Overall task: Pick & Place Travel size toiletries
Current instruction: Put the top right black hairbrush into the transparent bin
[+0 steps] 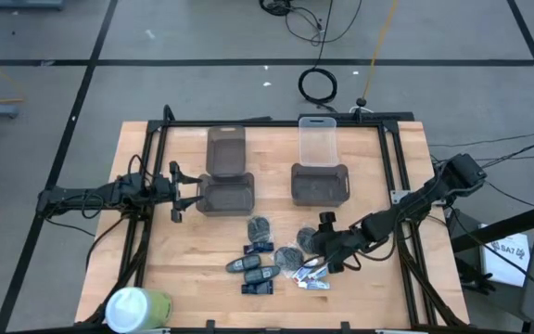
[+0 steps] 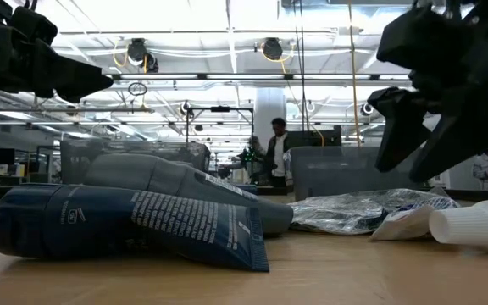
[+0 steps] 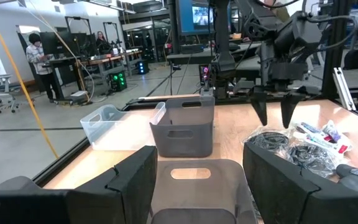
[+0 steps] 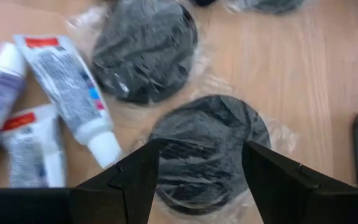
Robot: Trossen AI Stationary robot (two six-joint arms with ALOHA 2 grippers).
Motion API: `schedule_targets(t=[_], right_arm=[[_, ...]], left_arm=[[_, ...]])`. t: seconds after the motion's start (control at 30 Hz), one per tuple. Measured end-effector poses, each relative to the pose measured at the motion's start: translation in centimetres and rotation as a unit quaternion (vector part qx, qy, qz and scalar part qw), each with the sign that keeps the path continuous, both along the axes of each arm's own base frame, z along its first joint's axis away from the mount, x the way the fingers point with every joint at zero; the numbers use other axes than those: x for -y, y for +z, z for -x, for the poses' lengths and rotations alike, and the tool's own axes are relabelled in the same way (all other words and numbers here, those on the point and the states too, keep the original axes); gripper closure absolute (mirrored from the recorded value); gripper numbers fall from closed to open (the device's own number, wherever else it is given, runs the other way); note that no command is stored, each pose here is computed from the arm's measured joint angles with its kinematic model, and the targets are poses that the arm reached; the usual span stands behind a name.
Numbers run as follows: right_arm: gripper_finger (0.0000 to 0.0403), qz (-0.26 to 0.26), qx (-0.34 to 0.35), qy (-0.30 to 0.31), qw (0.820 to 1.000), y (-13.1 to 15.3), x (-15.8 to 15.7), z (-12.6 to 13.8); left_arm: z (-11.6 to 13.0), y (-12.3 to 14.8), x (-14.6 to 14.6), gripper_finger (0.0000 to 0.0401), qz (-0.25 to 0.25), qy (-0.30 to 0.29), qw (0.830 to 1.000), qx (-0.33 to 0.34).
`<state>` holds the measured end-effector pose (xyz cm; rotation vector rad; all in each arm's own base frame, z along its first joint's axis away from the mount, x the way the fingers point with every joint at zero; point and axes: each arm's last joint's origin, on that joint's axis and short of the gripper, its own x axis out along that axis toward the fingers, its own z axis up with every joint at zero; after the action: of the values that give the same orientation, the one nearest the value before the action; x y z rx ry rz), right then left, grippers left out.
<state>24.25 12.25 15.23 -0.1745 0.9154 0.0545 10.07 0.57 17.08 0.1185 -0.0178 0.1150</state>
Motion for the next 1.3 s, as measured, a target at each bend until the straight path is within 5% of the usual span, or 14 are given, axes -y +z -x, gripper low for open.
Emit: schedule_targets(t=[0.87,1.3], right_arm=[[0.0188,-0.010,-0.040,-0.039,0.998,-2.1,1.5,0.9],[0.0245,-0.013,-0.045,-0.034,0.998,-2.1,1.4,0.9]], left_arm=[[0.0,0.0,0.0,0.0167,0.000,0.000,1.000,0.000],[0.0,0.0,0.0,0.0166,0.000,0.000,1.000,0.000]])
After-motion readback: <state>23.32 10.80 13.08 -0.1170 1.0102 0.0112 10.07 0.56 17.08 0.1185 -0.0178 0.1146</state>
